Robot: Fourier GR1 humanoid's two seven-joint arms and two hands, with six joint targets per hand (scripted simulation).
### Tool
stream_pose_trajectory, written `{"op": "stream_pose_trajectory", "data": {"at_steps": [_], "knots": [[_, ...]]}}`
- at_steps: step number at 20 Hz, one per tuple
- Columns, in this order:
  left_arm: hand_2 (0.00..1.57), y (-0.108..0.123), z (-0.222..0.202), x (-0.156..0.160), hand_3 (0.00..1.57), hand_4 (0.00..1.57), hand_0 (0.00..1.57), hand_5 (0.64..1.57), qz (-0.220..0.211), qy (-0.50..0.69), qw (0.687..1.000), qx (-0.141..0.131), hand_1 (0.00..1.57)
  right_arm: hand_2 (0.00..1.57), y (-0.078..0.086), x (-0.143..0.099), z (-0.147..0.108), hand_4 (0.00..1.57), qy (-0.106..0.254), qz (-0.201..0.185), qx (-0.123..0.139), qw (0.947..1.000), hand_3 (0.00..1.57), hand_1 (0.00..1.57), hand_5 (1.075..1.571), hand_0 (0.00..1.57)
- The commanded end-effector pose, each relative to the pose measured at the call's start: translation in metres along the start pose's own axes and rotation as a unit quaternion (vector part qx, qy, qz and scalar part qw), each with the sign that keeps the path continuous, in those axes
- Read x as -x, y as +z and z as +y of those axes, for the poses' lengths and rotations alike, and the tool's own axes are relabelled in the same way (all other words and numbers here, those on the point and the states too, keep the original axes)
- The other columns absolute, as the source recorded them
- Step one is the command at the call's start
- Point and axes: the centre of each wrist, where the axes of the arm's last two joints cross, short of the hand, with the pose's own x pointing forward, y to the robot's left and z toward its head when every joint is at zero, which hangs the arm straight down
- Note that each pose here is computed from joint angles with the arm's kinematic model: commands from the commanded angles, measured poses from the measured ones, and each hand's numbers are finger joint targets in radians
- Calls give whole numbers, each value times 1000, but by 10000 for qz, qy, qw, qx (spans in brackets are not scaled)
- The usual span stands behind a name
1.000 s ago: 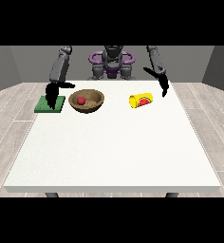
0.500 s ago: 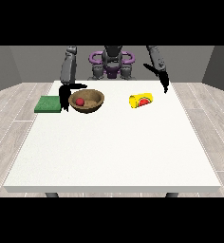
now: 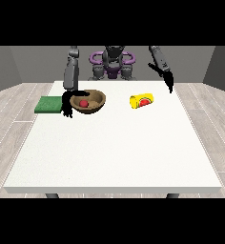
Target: Pick the cup and pour the ball into the bowl, then pick the bowl and place it on the pad
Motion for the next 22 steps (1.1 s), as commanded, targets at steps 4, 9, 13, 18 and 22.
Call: {"op": "stream_pose_trajectory", "data": {"at_steps": [4, 9, 13, 18, 22], "knots": [[0, -36, -11, -31, 0, 0, 0, 708, -641, 41, 9969, 448, 0, 1571, 38, 16, -48, 1081, 2605, 1223, 275, 9573, 1571, 1571, 1538, 1571], [0, -53, -20, -49, 0, 0, 0, 708, -1050, -7, 9921, 685, 0, 1571, 40, -21, -95, 1307, 4344, 789, 714, 8944, 1571, 1571, 1566, 1571], [0, -56, -28, -50, 0, 0, 0, 716, -997, 51, 9919, 780, 0, 1571, 34, -54, -120, 1287, 4968, 743, 1201, 8563, 1571, 1571, 1570, 1571], [0, -37, -38, -26, 0, 0, 0, 711, -390, 246, 9948, 908, 0, 1571, 18, -79, -120, 1179, 4774, 1564, 1564, 8504, 1571, 1571, 1571, 1571], [0, -19, -33, 3, 0, 0, 0, 707, 132, 303, 9981, 515, 0, 1571, -8, -86, -85, 1183, 5090, 1985, 1210, 8288, 1571, 1571, 1570, 1571]]}}
